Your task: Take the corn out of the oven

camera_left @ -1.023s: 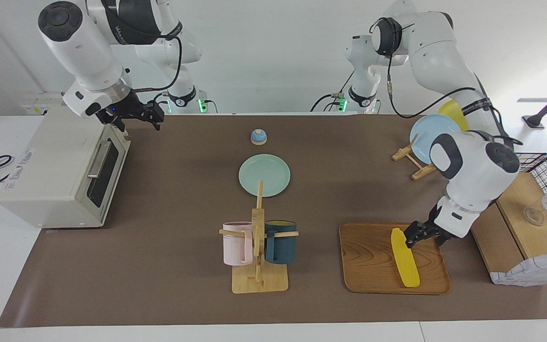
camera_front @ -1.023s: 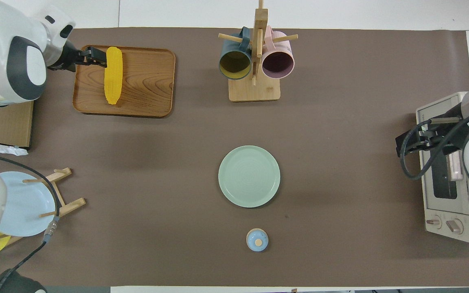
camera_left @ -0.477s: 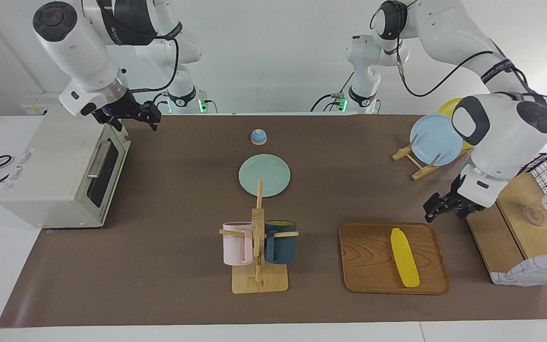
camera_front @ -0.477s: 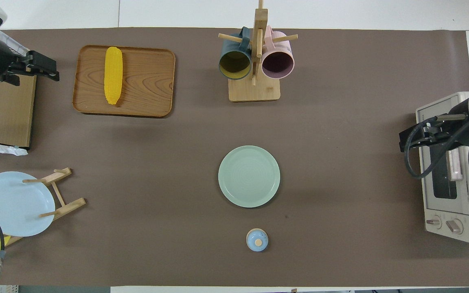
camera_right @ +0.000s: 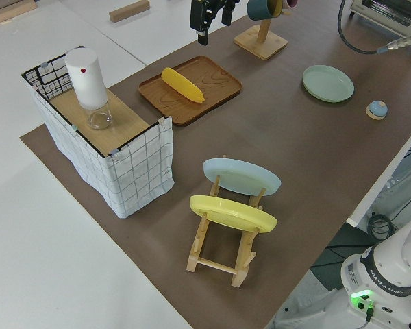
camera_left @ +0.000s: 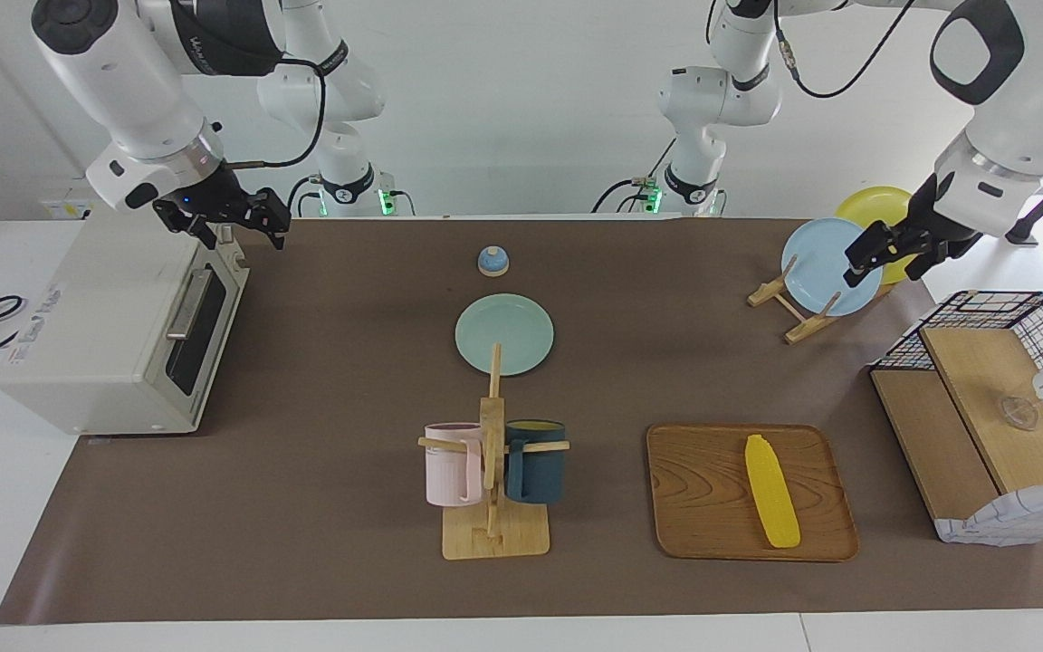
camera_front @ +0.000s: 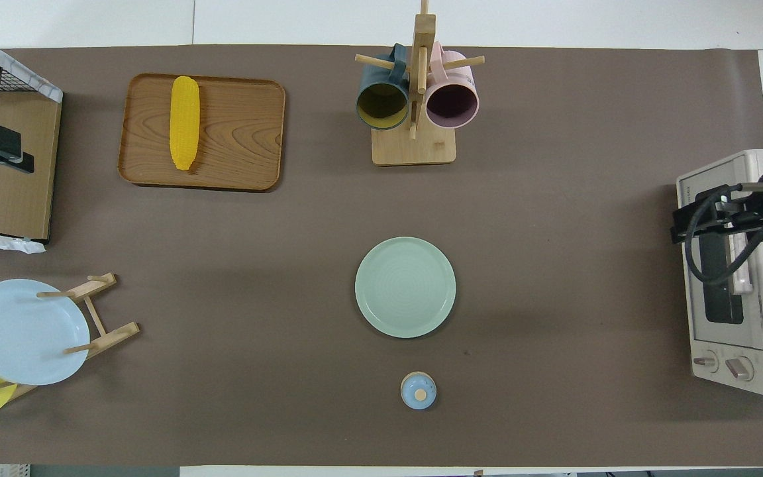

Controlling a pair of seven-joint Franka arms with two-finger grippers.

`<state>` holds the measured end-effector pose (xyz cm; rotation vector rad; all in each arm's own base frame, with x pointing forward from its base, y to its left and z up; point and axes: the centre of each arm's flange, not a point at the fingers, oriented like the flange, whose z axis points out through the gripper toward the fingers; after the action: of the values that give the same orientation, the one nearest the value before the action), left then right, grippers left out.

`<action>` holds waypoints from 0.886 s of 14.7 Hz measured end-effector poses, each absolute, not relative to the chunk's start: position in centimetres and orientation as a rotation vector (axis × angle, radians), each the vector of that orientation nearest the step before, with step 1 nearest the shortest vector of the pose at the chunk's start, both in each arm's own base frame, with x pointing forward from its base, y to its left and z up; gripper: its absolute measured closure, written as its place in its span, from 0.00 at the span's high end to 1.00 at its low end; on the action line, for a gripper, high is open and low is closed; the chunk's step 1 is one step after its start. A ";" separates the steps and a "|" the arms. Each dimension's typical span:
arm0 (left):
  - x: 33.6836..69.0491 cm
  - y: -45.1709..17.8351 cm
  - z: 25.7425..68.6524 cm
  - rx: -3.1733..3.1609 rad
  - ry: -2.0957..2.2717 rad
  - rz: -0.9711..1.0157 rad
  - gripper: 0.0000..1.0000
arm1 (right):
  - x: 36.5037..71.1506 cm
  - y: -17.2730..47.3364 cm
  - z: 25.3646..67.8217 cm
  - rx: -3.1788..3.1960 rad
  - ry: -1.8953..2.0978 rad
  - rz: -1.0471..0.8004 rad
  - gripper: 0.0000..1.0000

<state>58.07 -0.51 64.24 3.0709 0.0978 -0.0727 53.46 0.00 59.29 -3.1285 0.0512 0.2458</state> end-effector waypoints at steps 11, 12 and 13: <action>50.6 -3.4 64.7 3.073 0.111 -0.112 1.00 | 52.9 -0.4 60.5 -3.129 0.062 0.212 1.00; 50.9 -3.5 64.8 3.073 0.110 -0.090 1.00 | 52.9 -0.4 60.5 -3.129 0.062 0.212 1.00; 51.0 -3.6 64.8 3.073 0.107 -0.081 1.00 | 52.9 -0.4 60.5 -3.129 0.062 0.212 1.00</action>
<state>50.96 -3.64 64.78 3.0731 0.1070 -0.0806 52.92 -0.39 60.49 -3.1294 0.0623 0.2118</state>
